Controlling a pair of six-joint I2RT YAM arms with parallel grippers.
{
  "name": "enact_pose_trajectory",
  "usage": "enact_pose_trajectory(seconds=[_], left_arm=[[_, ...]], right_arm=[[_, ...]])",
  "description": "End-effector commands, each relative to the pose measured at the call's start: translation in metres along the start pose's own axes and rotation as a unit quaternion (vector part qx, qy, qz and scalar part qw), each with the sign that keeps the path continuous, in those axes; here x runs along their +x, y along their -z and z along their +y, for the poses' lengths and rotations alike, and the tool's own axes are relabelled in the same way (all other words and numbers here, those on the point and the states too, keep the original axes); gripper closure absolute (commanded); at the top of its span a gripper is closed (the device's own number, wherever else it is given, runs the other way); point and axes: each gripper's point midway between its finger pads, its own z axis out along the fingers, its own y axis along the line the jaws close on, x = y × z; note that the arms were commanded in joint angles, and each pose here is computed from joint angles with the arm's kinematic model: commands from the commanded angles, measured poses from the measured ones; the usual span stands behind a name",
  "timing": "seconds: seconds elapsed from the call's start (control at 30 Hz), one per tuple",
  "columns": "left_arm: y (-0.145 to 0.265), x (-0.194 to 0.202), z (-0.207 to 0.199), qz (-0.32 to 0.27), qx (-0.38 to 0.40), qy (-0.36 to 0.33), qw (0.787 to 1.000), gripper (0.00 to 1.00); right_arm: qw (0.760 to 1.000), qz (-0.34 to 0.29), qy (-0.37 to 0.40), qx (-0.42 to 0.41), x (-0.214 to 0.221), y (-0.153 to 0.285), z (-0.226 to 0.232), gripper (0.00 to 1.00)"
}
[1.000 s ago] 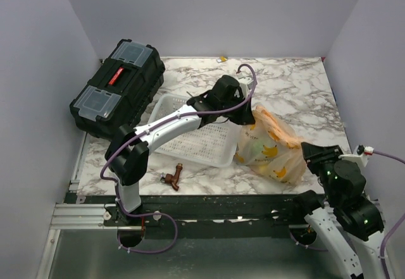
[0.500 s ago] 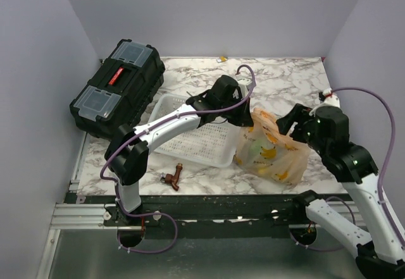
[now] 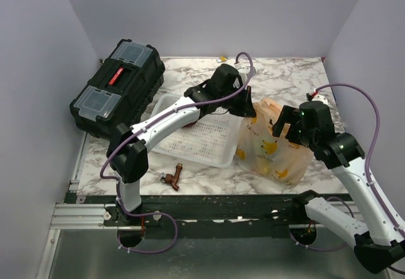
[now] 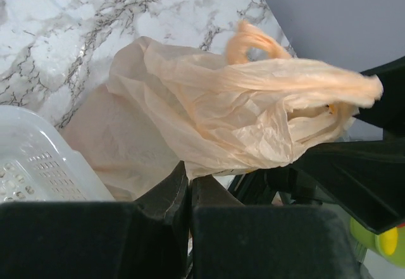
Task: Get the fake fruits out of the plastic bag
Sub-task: Untie the plastic bag at the center of the board.
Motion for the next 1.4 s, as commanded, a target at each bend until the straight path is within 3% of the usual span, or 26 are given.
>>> enact_pose_trajectory(seconds=[0.0,0.13,0.23,0.47,0.57,0.7,0.77,1.03,1.1,1.23,1.37], left_arm=[[-0.003,-0.014,-0.001,-0.001,0.022,0.038,0.999,1.00],[0.000,-0.011,0.005,-0.006,0.016,0.041,0.999,1.00],[0.005,-0.006,0.012,-0.003,0.011,0.045,0.999,1.00],[0.020,0.012,0.027,-0.001,-0.012,0.023,1.000,1.00],[0.027,0.019,0.023,0.002,-0.005,0.002,1.000,0.99],[0.045,0.018,0.005,-0.025,0.004,-0.048,0.999,0.69],[0.052,0.018,-0.006,-0.039,-0.004,-0.082,0.996,0.59],[0.074,0.028,-0.040,-0.103,-0.113,-0.214,0.965,0.13],[0.074,0.031,-0.046,-0.131,-0.136,-0.240,0.952,0.10],[0.073,0.026,-0.057,-0.203,-0.194,-0.311,0.908,0.01],[0.061,0.016,-0.062,-0.209,-0.264,-0.371,0.865,0.01]], right_arm=[[0.993,0.013,-0.032,0.113,0.014,-0.007,-0.038,0.01],[0.984,-0.040,-0.078,0.153,0.005,-0.003,-0.055,0.07],[0.979,-0.087,-0.111,0.147,-0.005,0.007,-0.059,0.24],[0.971,-0.152,-0.157,0.098,-0.019,0.034,-0.059,0.99],[0.971,-0.170,-0.158,0.058,-0.024,0.040,-0.050,0.99],[0.974,-0.166,-0.153,0.016,-0.022,0.040,-0.037,0.99],[0.976,-0.161,-0.147,0.010,-0.021,0.039,-0.034,0.99],[0.974,-0.172,-0.144,0.016,-0.023,0.044,-0.040,0.99],[0.973,-0.176,-0.146,0.017,-0.024,0.045,-0.041,0.99],[0.973,-0.177,-0.148,0.015,-0.025,0.045,-0.040,0.99],[0.974,-0.174,-0.147,0.012,-0.024,0.045,-0.039,0.99]])
